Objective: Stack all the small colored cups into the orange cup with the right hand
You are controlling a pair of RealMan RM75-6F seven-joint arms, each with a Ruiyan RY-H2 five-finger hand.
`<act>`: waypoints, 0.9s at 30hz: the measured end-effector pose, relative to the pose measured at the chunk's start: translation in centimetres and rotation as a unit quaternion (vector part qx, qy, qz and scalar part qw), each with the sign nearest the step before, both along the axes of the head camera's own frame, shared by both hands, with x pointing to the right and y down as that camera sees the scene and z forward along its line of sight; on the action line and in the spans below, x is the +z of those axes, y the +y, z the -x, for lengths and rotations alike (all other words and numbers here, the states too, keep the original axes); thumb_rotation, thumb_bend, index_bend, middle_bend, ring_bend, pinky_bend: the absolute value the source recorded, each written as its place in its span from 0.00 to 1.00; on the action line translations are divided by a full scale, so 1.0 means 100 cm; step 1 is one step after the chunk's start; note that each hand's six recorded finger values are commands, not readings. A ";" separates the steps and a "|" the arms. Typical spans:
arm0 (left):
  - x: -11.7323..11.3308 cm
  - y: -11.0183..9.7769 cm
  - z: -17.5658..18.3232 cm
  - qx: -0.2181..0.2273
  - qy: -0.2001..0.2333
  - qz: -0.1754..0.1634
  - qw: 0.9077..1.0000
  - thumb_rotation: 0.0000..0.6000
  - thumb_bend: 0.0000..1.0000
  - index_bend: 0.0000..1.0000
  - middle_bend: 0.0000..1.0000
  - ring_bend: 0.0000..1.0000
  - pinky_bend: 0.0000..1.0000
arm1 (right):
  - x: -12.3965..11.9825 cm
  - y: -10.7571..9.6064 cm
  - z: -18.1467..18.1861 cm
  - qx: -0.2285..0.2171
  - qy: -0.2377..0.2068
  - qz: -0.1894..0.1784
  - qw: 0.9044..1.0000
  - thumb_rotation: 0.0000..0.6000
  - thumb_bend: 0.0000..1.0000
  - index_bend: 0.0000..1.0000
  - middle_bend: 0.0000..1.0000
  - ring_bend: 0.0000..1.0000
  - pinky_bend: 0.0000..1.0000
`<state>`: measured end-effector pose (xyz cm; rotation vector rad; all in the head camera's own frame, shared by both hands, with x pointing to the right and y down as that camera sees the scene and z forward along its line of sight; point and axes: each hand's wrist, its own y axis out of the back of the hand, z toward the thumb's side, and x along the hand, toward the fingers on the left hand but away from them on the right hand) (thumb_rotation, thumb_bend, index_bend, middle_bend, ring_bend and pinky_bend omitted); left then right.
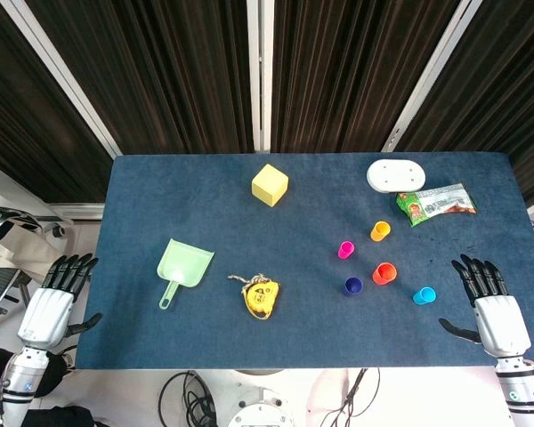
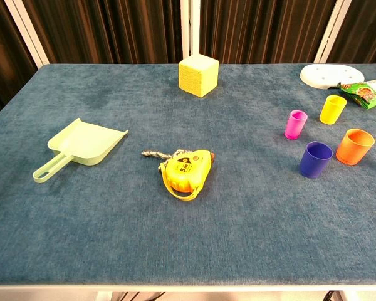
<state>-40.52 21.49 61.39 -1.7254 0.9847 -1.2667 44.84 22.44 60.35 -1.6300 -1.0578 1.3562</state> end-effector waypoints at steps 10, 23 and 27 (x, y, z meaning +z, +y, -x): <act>-0.002 0.001 0.005 -0.008 -0.004 -0.003 1.000 1.00 0.15 0.03 0.03 0.00 0.00 | 0.002 0.002 -0.001 -0.002 0.000 0.006 1.000 1.00 0.03 0.00 0.00 0.00 0.00; 0.001 -0.006 0.001 -0.004 -0.001 -0.008 1.000 1.00 0.15 0.03 0.03 0.00 0.00 | 0.001 -0.025 0.029 -0.082 0.077 0.019 0.993 1.00 0.03 0.00 0.08 0.00 0.00; 0.000 -0.005 -0.001 -0.002 -0.003 -0.009 1.000 1.00 0.15 0.03 0.03 0.00 0.00 | 0.007 -0.039 0.057 -0.133 0.101 0.028 0.986 1.00 0.03 0.00 0.08 0.00 0.00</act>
